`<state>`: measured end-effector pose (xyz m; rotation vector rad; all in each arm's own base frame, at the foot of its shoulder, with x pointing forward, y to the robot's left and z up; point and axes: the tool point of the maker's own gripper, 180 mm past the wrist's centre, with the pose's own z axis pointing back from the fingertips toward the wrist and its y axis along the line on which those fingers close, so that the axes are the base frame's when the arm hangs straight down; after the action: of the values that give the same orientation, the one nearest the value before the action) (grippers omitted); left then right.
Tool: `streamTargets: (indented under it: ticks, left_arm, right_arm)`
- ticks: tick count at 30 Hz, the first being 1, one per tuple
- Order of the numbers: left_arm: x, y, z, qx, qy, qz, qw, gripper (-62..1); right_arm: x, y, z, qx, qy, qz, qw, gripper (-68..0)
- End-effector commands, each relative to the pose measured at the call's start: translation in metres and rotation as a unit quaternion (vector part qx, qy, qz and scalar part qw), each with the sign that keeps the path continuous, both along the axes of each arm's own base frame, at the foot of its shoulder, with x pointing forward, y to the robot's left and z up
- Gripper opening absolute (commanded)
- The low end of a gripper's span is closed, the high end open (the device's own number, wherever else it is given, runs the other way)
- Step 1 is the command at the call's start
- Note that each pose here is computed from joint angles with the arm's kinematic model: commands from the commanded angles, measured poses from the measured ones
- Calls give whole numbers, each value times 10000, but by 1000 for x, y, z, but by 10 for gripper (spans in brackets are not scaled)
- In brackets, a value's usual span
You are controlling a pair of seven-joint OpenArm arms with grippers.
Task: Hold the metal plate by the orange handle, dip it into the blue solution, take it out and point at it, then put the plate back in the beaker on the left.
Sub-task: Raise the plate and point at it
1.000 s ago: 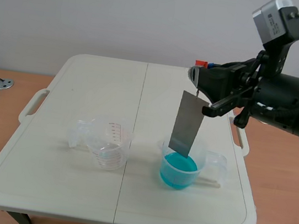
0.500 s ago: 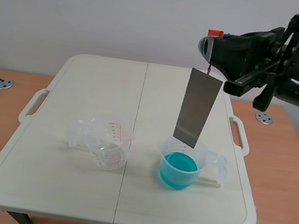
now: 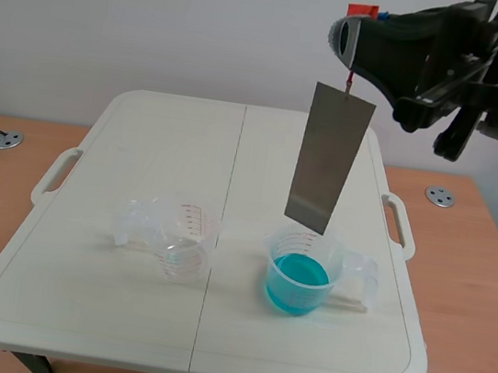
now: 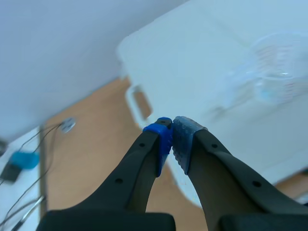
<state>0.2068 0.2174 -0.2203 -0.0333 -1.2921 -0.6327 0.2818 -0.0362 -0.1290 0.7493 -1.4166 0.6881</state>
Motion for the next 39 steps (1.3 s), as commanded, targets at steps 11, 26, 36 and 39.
streamTargets:
  ticks: [11,26,36,39]
  left_arm:
    - [20,-99,-6,-301,178,-2108,9769,-562]
    - [61,-186,-44,-355,376,-2999,9526,-562]
    - [75,-232,-57,-564,489,-3394,9377,-562]
    - [77,-241,-57,-586,484,-3478,9345,-562]
  right_arm:
    - [-3,1,12,54,-204,74,9998,-665]
    - [-3,1,12,52,-204,74,9998,-665]
    - [-3,1,12,52,-204,74,9998,-665]
    - [-3,1,12,49,-204,72,9998,-665]
